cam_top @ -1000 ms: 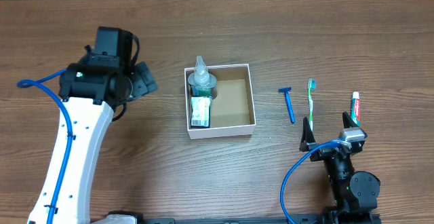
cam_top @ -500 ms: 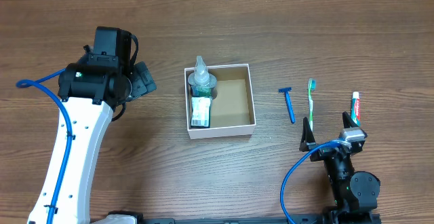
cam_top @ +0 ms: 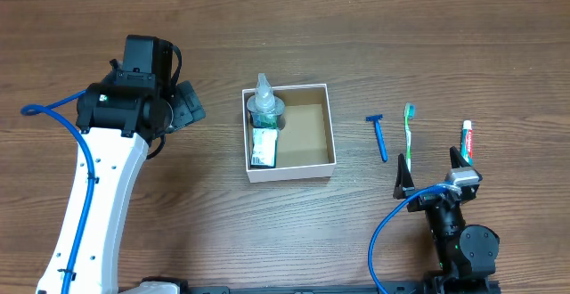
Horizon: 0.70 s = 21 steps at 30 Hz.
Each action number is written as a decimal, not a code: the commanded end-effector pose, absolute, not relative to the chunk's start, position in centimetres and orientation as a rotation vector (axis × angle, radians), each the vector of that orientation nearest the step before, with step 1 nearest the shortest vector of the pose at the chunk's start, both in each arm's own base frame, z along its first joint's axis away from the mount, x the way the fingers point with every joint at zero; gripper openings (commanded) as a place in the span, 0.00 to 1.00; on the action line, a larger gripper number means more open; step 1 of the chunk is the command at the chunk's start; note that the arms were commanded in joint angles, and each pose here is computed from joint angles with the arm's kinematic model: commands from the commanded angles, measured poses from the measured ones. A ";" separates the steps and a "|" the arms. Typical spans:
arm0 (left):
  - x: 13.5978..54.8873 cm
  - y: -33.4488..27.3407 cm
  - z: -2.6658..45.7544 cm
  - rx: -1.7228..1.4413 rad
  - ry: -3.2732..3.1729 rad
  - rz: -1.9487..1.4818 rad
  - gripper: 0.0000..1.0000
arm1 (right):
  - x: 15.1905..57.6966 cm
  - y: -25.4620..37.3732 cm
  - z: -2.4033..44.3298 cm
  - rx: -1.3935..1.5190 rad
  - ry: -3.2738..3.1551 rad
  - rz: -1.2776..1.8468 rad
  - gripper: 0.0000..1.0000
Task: Pack container
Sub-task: 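Raise the left gripper away from the box and hold, then move the right gripper to the green toothbrush and grasp it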
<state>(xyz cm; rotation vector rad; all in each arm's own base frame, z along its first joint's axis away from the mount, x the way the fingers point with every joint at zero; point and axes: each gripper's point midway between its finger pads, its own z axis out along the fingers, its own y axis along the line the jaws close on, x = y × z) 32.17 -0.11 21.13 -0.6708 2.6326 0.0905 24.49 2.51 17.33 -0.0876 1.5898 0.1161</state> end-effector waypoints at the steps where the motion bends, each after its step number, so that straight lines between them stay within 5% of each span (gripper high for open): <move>1: 32.3 0.2 22.0 -0.653 2.610 0.100 1.00 | 24.5 2.4 17.1 -0.086 1.587 0.108 1.00; 7: 32.3 0.1 22.0 -0.653 2.610 0.100 1.00 | 24.5 2.8 17.1 -0.096 1.587 0.137 1.00; 13: 32.3 0.1 22.0 -0.653 2.610 0.100 1.00 | 24.1 4.7 17.2 0.206 1.605 0.607 1.00; 21: 32.3 0.1 22.0 -0.653 2.610 0.100 1.00 | 23.3 6.5 18.3 0.112 1.608 0.692 1.00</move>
